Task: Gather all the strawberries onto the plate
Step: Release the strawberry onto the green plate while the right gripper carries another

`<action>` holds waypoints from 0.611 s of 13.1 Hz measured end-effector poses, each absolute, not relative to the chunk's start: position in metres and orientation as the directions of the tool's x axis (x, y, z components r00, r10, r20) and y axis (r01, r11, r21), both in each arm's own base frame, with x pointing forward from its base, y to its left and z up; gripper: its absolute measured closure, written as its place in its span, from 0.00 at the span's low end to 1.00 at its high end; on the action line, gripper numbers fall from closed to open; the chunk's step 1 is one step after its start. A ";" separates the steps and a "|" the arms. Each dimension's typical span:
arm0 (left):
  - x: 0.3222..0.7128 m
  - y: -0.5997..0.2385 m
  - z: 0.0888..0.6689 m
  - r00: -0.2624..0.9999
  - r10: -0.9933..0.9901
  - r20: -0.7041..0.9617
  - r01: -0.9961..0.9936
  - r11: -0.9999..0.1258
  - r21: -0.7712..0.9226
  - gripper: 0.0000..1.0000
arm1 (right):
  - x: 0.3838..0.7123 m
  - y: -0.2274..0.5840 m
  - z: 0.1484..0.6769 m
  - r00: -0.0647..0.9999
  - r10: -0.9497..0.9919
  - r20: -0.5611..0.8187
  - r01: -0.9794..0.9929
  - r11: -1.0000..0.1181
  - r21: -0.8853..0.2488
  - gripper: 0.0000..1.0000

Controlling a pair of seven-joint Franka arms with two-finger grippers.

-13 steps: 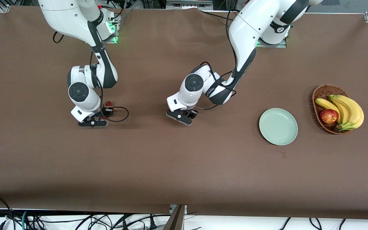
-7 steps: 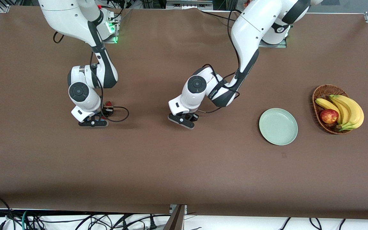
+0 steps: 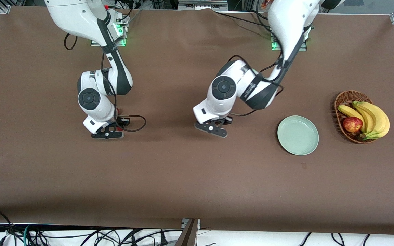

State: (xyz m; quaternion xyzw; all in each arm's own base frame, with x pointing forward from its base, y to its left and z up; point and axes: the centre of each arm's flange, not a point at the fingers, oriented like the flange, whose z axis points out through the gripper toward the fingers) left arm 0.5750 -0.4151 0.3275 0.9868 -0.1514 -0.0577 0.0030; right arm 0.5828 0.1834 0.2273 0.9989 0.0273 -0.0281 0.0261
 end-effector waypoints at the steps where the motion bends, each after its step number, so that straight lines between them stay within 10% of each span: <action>1: 0.578 -0.397 0.342 0.947 -0.286 -0.145 -0.288 -0.957 0.006 0.67 | 0.591 0.196 0.243 0.997 0.037 -0.067 0.038 -0.999 0.018 0.67; 8: 0.661 -0.157 0.330 0.922 -0.295 -0.251 -0.306 -0.952 -0.006 0.67 | 0.582 0.387 0.286 0.979 -0.186 -0.088 -0.196 -0.972 -0.130 0.67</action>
